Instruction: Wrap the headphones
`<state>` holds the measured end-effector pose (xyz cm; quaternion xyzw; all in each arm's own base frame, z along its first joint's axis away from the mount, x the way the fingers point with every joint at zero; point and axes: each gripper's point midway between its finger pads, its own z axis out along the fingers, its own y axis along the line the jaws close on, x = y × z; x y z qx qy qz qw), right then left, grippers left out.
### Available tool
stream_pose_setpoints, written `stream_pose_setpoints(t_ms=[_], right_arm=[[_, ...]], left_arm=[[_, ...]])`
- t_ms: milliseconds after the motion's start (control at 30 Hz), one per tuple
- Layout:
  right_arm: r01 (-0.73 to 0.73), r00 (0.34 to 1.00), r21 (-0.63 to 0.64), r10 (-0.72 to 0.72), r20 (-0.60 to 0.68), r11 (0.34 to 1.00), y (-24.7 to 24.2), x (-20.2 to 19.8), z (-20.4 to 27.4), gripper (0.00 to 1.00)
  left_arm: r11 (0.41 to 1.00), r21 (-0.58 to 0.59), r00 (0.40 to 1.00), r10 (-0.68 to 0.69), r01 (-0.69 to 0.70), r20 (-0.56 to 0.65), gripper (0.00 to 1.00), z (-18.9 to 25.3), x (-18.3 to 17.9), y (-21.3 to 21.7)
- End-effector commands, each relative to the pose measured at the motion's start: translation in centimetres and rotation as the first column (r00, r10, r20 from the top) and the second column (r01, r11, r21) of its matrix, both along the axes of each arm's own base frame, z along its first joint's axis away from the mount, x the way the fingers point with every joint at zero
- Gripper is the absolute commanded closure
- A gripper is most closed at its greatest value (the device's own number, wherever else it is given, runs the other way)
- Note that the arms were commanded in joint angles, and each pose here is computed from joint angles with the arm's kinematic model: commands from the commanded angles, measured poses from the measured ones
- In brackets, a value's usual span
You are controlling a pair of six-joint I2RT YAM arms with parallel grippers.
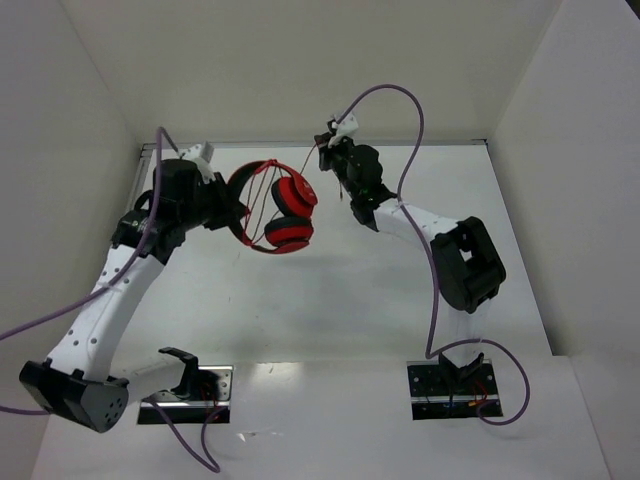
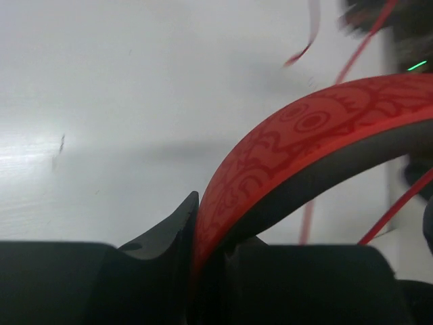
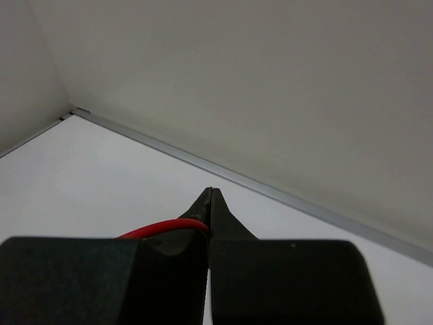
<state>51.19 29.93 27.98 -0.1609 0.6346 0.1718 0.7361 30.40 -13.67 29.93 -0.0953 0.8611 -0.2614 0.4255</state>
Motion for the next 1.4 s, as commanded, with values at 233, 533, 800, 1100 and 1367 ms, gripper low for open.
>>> stream_pose_setpoints(t_ms=[233, 533, 800, 1100, 1367], right_arm=[[-0.013, 0.999, -0.101, 0.018, 0.046, 0.995, 0.5, 0.5, 3.8, 0.99], [-0.086, 0.995, -0.048, 0.088, 0.037, 0.995, 1.3, -1.7, 9.1, 0.99], [-0.283, 0.959, -0.040, 0.281, -0.037, 0.958, 6.3, -7.8, 9.2, 0.99], [-0.544, 0.810, 0.173, 0.568, -0.147, 0.821, 11.3, -16.6, 10.5, 0.99], [-0.675, 0.617, 0.381, 0.767, -0.178, 0.631, 13.9, -23.3, 10.5, 0.99]], left_arm=[[0.950, 0.291, 0.981, -0.063, 0.115, -0.183, 1.00, -9.0, -0.7, 2.7], [0.752, 0.650, 0.965, 0.239, -0.110, -0.112, 1.00, -11.2, 2.8, 10.5], [0.679, 0.676, 0.942, 0.328, -0.284, 0.067, 1.00, -9.3, 5.3, 12.4], [0.500, 0.577, 0.744, 0.580, -0.646, 0.331, 1.00, -7.1, 6.7, 16.3], [0.524, 0.216, 0.565, 0.721, -0.824, 0.402, 1.00, -2.5, 9.5, 15.2]])
